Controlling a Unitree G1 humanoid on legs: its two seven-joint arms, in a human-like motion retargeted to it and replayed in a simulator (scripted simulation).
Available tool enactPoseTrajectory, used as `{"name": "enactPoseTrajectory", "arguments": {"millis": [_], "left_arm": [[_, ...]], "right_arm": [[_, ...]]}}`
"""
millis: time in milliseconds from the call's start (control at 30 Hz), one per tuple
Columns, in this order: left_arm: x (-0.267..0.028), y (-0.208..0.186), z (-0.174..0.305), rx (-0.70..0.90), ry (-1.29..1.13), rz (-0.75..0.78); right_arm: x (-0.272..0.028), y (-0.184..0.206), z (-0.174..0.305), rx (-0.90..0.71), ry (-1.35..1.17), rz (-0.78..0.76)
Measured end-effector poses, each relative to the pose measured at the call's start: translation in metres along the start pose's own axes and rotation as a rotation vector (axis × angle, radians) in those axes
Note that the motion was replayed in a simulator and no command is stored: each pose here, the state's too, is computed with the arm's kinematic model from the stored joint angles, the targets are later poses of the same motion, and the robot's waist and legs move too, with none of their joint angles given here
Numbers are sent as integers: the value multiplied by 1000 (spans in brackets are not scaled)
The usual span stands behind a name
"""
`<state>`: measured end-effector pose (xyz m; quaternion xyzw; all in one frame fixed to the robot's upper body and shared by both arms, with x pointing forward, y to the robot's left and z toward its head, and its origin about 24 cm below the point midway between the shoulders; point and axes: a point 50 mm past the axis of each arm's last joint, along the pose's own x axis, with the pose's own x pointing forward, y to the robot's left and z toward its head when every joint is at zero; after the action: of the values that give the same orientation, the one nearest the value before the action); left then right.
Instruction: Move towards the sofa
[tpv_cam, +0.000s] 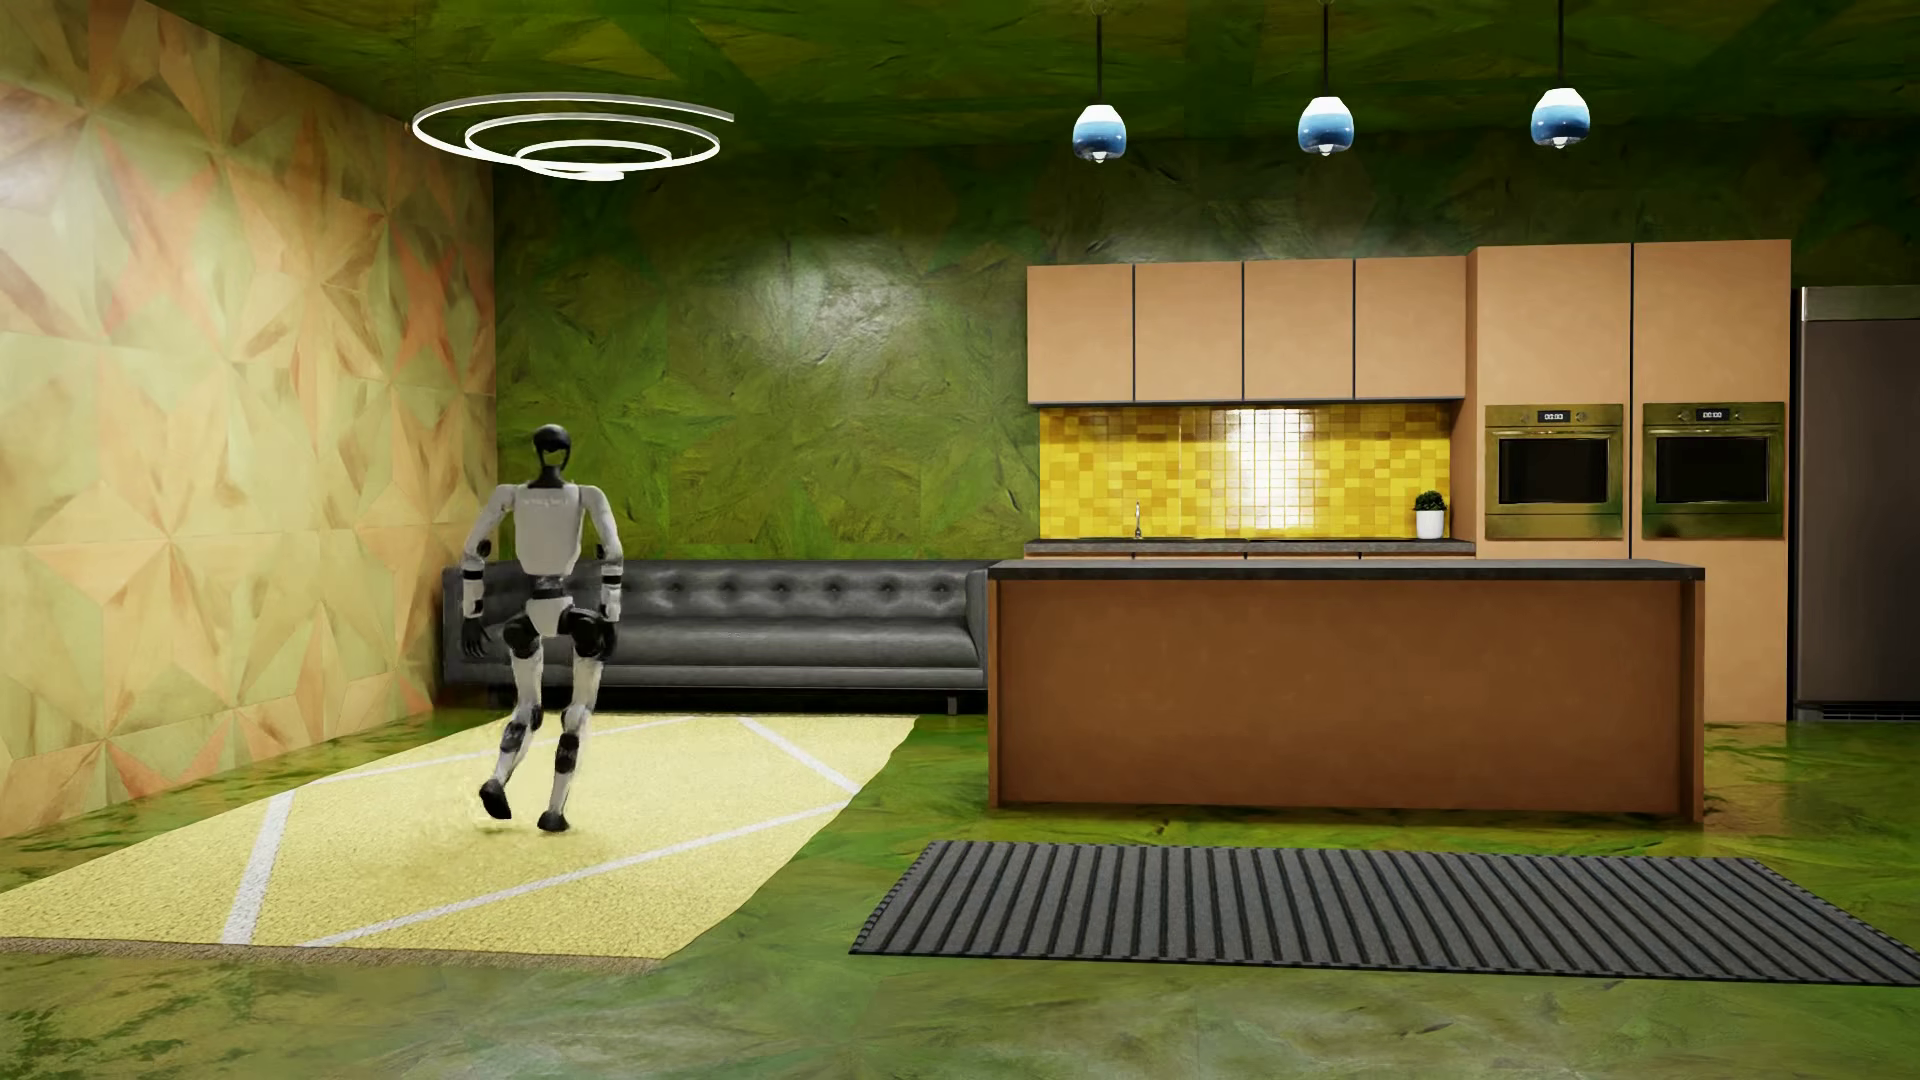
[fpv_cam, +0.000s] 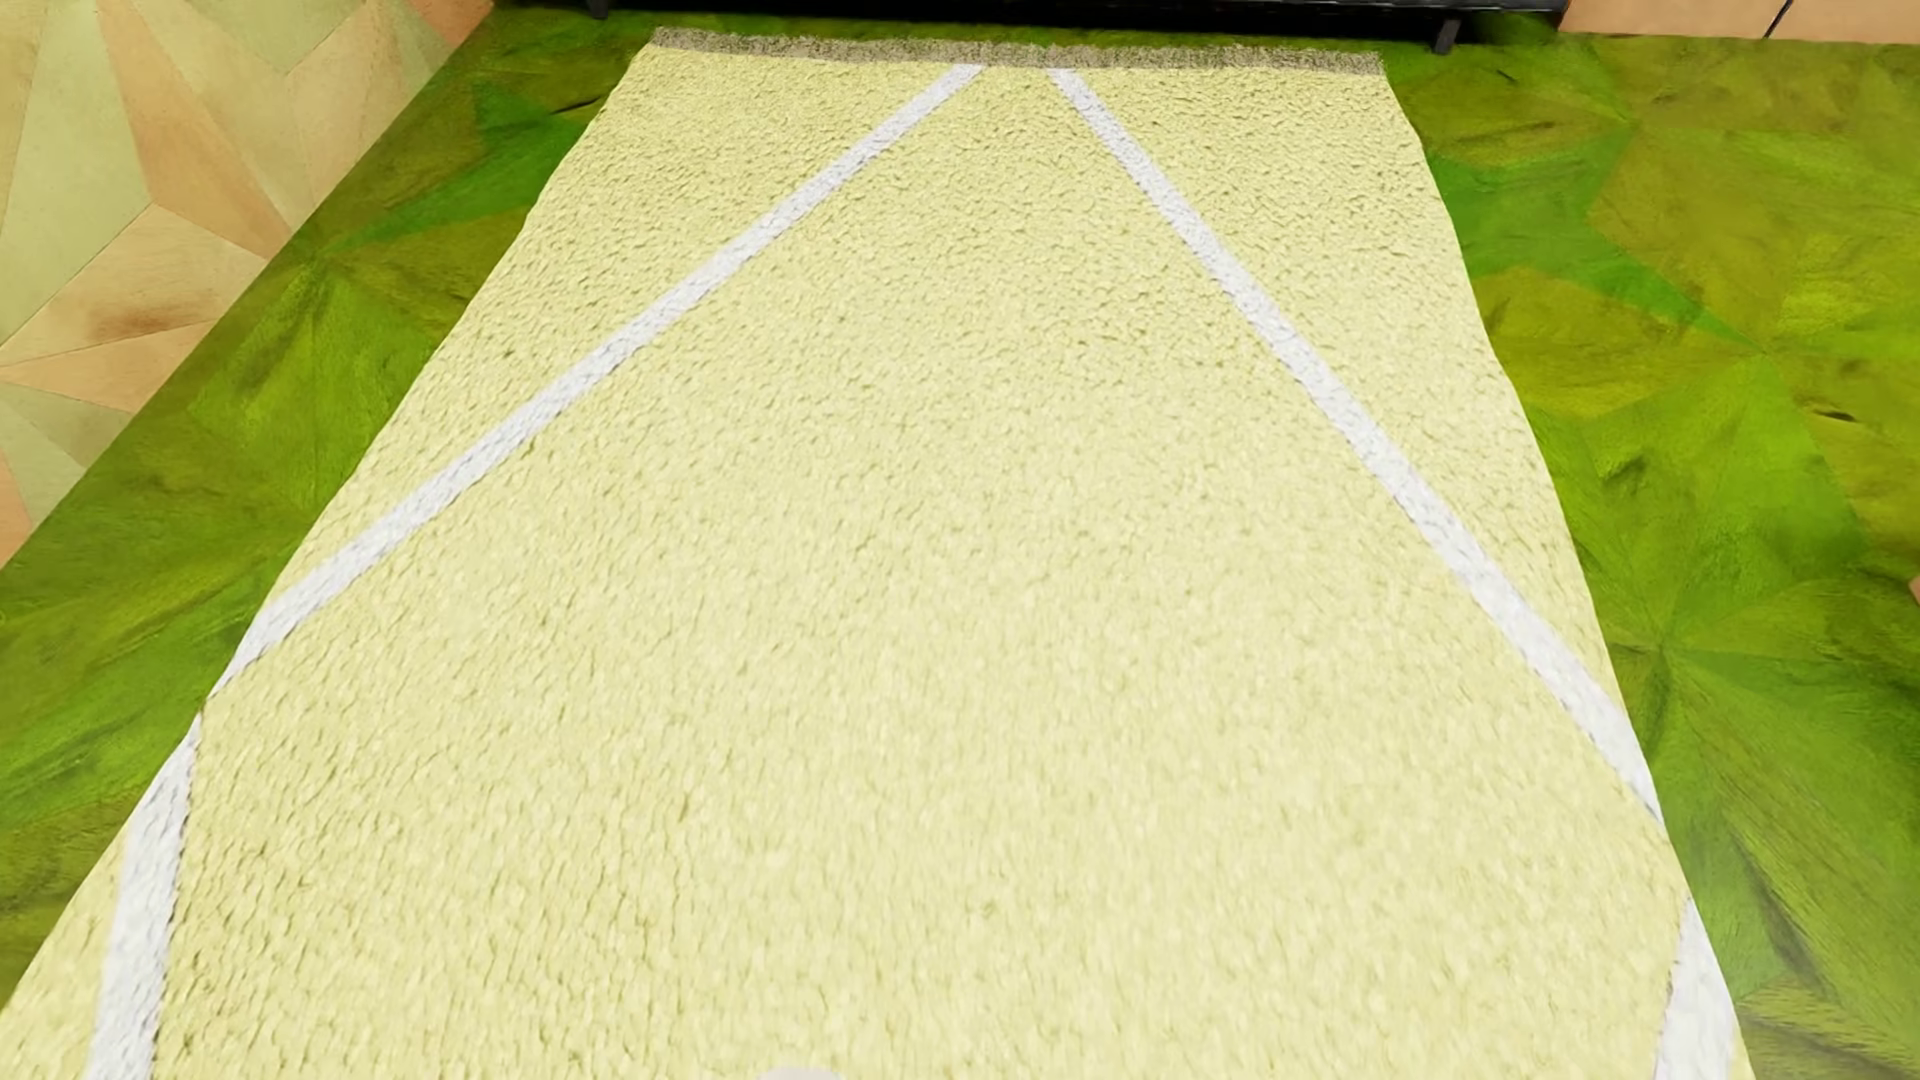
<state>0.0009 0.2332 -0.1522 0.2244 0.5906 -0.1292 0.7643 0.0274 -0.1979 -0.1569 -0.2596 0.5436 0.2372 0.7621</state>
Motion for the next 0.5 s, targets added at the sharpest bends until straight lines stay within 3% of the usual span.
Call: {"name": "enactPoseTrajectory", "arguments": {"millis": [133, 233, 367, 433, 500], "left_arm": [[-16, -30, -45, 5, 136, -79], [-25, -39, -64, 0, 193, -101], [-15, -37, -56, 11, 202, -100], [-4, -30, -17, -23, 64, -70], [4, -17, 38, -55, -134, -29]], "right_arm": [[-8, -89, 89, 83, -325, -260], [-26, -127, 125, 94, -474, -374], [-7, -91, 87, 131, -324, -278], [5, -57, 59, 71, -193, -166], [-1, -28, 15, 119, -69, -113]]}}
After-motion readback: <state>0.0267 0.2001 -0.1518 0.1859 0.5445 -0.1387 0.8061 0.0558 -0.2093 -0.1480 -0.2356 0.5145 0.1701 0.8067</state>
